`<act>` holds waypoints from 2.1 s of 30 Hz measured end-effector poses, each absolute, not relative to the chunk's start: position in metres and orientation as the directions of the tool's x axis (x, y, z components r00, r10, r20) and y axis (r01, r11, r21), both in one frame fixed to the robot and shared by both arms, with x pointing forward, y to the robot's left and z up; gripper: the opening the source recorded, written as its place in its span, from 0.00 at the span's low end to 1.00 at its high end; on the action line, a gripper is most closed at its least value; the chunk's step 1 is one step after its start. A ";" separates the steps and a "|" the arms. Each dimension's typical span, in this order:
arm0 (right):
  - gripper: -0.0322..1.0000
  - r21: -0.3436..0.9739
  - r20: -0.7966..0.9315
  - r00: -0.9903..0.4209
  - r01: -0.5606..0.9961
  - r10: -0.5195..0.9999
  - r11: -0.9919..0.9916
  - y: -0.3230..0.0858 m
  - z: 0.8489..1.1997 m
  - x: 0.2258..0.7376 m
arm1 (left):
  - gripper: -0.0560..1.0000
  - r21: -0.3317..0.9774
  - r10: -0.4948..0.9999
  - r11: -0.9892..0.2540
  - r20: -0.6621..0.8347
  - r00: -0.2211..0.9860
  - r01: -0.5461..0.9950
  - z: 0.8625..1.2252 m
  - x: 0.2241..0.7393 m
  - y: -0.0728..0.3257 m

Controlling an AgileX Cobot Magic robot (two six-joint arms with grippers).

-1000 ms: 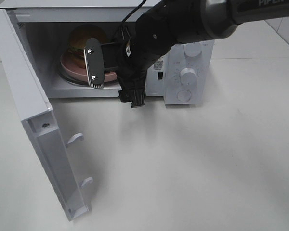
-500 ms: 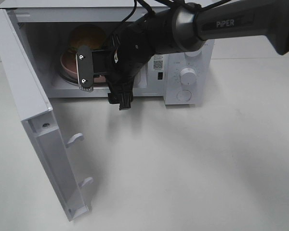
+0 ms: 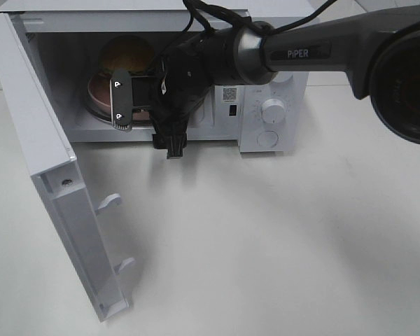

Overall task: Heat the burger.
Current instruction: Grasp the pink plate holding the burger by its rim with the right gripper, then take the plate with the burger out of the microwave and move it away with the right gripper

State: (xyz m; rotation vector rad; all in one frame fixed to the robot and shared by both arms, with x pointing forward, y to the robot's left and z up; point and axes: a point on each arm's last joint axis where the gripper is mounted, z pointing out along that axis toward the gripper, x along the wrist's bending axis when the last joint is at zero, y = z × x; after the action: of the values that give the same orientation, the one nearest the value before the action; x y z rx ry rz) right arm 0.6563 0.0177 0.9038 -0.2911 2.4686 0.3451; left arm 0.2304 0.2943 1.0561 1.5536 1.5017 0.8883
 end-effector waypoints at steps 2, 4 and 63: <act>0.81 0.175 -0.606 -0.786 -0.283 -0.123 0.943 0.016 0.902 0.657 | 0.98 0.893 0.998 0.007 -0.035 0.056 0.449 1.056 0.230 0.294; 0.80 0.173 -0.603 -0.789 -0.278 -0.121 0.945 0.014 0.899 0.659 | 0.98 0.893 0.998 0.007 -0.035 0.056 0.449 1.056 0.230 0.294; 0.12 0.050 -0.584 -0.747 -0.423 -0.317 0.905 -0.006 0.919 0.606 | 0.98 0.893 0.998 0.005 -0.034 0.057 0.449 1.056 0.230 0.294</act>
State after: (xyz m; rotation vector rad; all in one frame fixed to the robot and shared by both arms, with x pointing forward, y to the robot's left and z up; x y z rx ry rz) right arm 0.6060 -0.0056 0.9191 -0.5289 2.4758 0.2387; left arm 0.2304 0.2943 1.0561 1.5553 1.5004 0.8894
